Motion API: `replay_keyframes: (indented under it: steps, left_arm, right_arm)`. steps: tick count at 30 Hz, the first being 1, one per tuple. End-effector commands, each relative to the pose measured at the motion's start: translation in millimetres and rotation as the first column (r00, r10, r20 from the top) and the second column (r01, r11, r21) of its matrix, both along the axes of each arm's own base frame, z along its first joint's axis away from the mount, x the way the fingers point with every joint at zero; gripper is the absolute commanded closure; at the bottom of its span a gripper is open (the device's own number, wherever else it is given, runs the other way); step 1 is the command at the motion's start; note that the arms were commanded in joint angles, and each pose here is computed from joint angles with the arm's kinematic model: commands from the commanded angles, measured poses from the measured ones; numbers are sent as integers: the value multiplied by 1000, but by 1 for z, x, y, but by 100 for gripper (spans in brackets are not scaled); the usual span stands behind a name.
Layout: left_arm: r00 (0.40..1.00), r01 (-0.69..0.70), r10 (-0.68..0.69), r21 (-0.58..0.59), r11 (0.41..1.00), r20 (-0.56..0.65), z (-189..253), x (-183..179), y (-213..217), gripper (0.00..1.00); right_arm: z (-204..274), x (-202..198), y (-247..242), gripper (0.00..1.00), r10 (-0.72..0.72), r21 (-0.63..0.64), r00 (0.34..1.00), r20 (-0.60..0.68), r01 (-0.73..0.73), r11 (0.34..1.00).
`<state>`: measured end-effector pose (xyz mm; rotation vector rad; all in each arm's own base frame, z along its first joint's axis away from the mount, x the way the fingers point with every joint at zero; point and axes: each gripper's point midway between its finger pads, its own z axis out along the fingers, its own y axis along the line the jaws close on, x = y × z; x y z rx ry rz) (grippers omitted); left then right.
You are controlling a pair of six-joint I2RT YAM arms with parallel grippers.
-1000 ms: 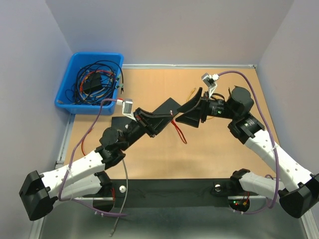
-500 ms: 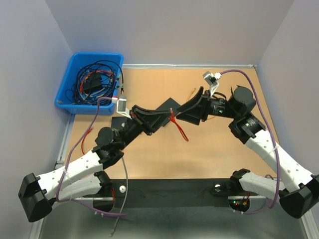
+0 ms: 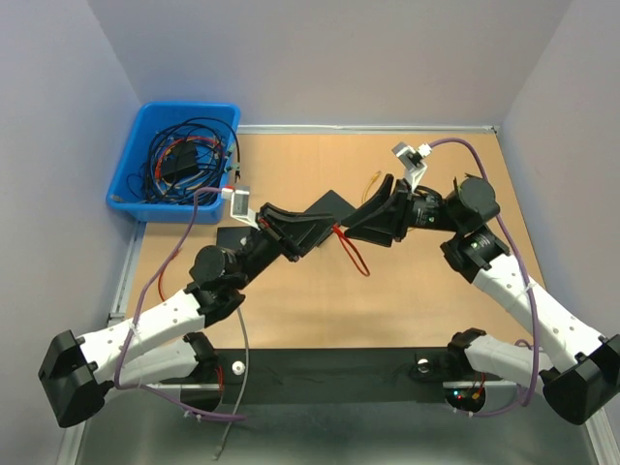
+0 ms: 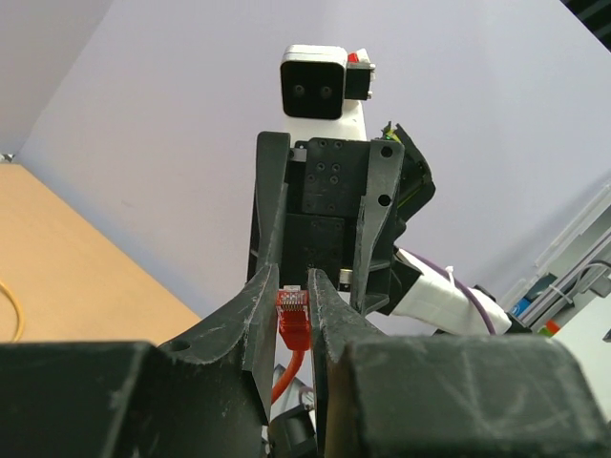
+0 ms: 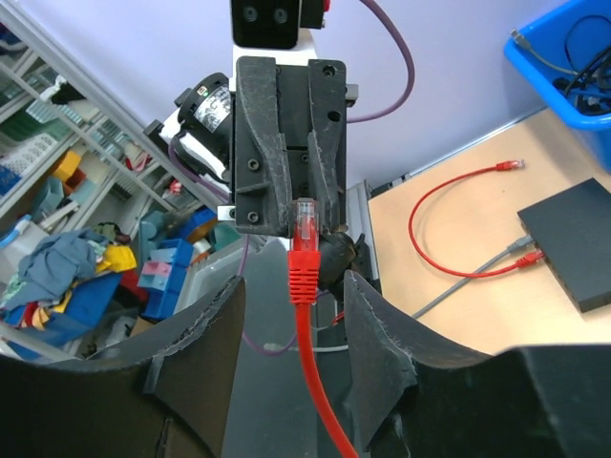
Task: Insert the plug into the switch port
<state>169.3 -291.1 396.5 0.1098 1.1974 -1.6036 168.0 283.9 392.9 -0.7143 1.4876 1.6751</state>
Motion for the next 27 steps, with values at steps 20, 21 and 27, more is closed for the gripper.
replay_keyframes:
  steps: [20,21,27]
  left_arm:
    - [993,53,-41,-114,992,106,47,-15,5,100]
    - [994,53,-41,-112,992,105,46,-15,4,100]
    - [993,60,-47,-113,992,107,46,-14,2,100]
  right_arm:
    - [2,-6,1,62,38,29,999,30,-39,999]
    - [3,-6,1,62,40,29,999,32,-41,999]
    - [1,-7,2,66,47,24,998,29,-48,999]
